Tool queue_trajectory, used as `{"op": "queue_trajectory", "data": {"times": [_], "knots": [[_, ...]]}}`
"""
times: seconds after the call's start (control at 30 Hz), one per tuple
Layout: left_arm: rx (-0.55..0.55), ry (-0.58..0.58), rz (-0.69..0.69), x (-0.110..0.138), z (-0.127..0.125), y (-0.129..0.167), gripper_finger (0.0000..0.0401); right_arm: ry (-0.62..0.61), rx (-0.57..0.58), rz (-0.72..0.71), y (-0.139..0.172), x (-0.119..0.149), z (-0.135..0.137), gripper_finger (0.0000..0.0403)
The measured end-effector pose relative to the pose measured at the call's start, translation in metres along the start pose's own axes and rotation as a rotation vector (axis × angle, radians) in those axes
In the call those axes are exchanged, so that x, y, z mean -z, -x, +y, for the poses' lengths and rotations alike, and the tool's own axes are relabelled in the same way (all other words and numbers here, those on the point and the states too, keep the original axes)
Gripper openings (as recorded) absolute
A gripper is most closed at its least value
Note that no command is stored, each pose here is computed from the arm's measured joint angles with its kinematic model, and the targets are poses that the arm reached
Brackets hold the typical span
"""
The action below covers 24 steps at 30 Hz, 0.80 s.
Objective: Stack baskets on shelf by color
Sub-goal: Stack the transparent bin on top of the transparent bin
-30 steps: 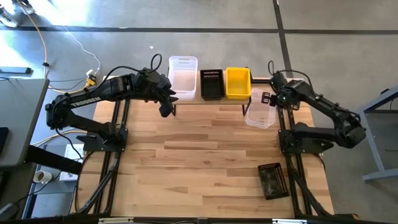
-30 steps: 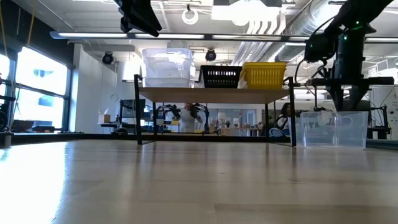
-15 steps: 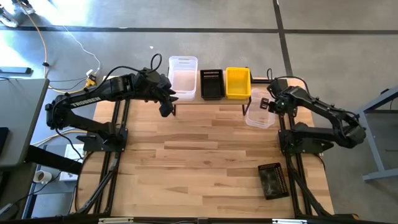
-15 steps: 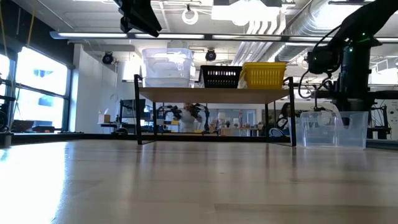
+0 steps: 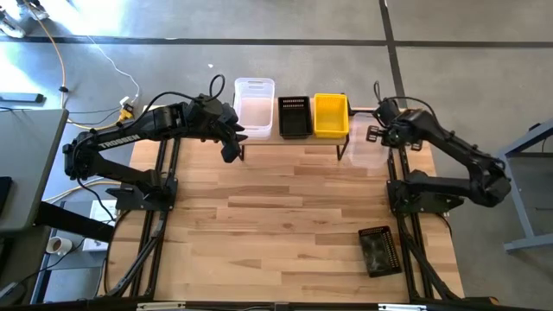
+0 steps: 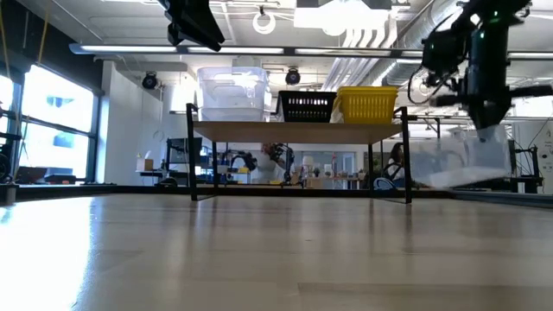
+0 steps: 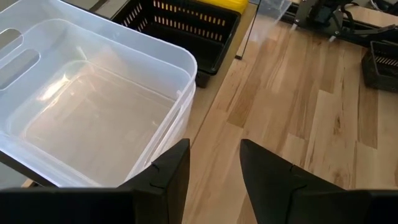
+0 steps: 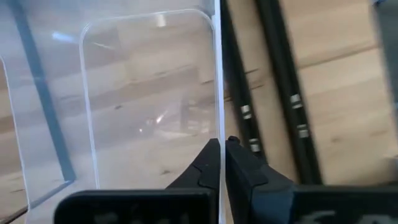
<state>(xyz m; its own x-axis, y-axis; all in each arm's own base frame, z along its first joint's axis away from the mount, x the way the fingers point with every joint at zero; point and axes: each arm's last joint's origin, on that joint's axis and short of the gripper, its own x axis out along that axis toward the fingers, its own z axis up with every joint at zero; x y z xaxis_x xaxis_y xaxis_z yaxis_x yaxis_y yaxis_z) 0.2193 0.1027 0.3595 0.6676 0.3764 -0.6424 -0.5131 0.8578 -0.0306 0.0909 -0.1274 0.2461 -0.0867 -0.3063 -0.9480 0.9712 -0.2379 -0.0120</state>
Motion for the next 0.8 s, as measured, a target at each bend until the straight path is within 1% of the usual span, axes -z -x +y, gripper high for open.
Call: {"op": "queue_trajectory", "data": {"times": [0.2, 0.33, 0.57, 0.8], "knots": [[0.0, 0.0, 0.0, 0.0, 0.0, 0.0, 0.0131, -0.007, 0.035, -0.1, 0.046, -0.005, -0.007, 0.0], [0.0, 0.0, 0.0, 0.0, 0.0, 0.0, 0.0131, -0.021, 0.001, -0.199, 0.08, -0.008, -0.013, 0.0], [0.028, -0.017, 0.002, 0.001, -0.006, 0.0, 0.0131, -0.032, -0.152, -0.343, 0.133, -0.011, -0.021, 0.0], [0.072, -0.056, 0.018, 0.004, -0.02, 0.002, 0.0131, 0.005, -0.313, -0.407, 0.171, -0.008, -0.025, 0.0]]}}
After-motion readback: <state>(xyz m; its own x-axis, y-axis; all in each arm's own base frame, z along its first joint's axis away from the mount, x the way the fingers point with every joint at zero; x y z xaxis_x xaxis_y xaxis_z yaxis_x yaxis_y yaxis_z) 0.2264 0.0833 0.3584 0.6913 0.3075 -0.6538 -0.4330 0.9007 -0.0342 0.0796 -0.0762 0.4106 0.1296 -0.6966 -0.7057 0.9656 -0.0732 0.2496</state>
